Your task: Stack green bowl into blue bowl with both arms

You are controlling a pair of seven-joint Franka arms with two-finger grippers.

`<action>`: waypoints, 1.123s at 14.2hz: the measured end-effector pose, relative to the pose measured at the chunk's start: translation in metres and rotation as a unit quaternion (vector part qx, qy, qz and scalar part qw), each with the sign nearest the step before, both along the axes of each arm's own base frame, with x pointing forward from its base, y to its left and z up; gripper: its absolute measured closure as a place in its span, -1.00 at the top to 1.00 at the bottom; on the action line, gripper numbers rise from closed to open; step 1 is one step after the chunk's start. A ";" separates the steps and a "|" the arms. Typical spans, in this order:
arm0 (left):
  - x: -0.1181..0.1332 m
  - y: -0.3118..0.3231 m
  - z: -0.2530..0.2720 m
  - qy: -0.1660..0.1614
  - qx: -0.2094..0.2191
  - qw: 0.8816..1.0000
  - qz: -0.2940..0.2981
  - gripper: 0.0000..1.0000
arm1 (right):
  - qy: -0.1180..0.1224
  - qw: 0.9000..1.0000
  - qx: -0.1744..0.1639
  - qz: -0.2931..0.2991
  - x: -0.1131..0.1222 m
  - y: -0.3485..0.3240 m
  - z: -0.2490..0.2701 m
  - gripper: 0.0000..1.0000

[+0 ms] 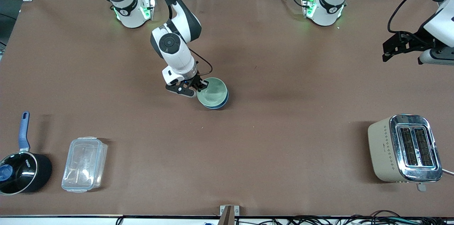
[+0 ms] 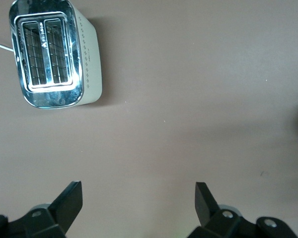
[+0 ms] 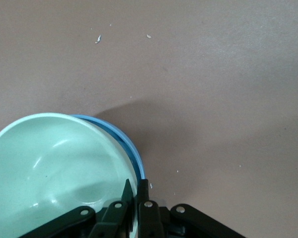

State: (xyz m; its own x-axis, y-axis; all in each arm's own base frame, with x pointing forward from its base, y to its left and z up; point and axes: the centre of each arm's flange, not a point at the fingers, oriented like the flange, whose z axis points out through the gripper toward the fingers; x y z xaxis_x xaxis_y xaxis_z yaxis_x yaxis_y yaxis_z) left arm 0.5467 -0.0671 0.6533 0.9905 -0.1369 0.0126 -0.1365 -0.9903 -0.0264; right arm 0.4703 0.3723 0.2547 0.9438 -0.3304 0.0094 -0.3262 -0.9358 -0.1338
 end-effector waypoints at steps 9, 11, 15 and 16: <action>0.000 0.000 0.000 0.000 0.000 1.000 0.000 1.00 | 0.001 1.000 -0.003 0.001 -0.002 0.006 -0.009 -0.30; 0.000 0.001 0.001 -0.001 0.000 1.000 0.000 1.00 | 0.005 1.000 -0.004 -0.004 0.007 0.006 0.002 0.12; -0.001 0.002 0.002 -0.002 0.000 1.000 0.000 1.00 | 0.009 0.999 -0.025 -0.024 0.060 -0.025 0.097 0.93; -0.001 0.002 0.002 -0.002 0.000 1.000 0.000 1.00 | 0.000 0.999 -0.043 -0.027 0.074 -0.046 0.132 1.00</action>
